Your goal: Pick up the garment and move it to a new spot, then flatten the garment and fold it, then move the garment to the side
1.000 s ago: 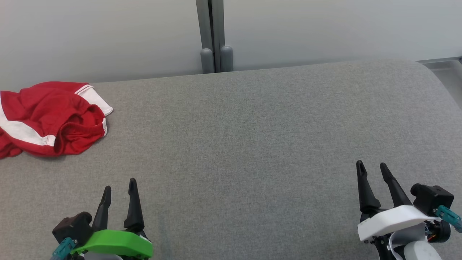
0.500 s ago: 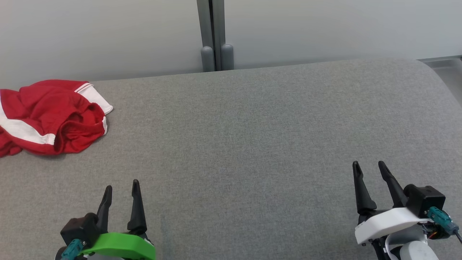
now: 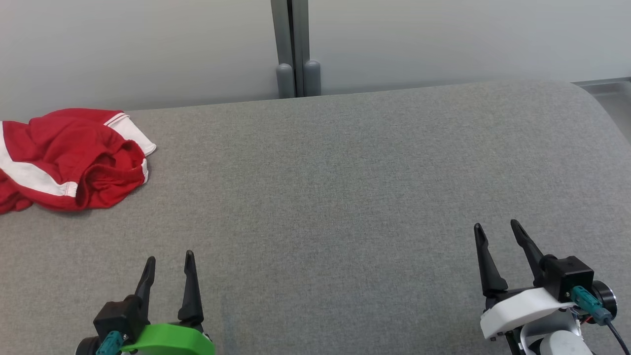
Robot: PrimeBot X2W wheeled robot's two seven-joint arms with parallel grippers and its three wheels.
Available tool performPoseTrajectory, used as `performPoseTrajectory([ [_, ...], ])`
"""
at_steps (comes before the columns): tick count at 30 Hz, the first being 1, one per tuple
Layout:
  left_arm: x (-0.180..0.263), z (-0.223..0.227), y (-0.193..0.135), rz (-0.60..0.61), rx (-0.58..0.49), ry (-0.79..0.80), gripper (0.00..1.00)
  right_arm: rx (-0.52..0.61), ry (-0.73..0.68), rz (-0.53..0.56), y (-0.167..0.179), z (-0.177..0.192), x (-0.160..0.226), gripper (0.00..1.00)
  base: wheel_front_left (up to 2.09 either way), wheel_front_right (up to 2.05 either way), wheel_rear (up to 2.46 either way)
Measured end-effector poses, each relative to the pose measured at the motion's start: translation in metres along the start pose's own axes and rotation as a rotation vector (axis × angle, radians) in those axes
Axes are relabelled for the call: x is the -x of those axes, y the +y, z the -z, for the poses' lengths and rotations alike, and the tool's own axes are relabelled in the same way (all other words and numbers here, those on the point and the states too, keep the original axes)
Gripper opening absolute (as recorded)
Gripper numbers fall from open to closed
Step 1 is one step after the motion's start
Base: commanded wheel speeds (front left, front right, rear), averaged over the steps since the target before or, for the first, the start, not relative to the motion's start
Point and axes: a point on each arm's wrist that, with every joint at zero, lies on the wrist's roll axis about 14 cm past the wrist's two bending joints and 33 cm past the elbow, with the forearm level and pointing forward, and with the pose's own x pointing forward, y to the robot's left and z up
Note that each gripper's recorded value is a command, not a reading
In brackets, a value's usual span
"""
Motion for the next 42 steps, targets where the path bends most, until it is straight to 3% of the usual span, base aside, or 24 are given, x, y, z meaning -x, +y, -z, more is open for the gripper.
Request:
performPoseTrajectory([
  [16,0.0032,0.0033,-0.0032,0.023,-0.087,-0.003,1.0,0.11,-0.011,-0.036,0.0063,-0.0005,0.0008,1.0,0.0,0.0,0.0],
  [42,0.0067,0.008,-0.0007,0.014,-0.077,0.011,1.0,0.111,-0.006,-0.043,0.0084,0.0015,-0.0001,1.0,0.0,0.0,0.0],
])
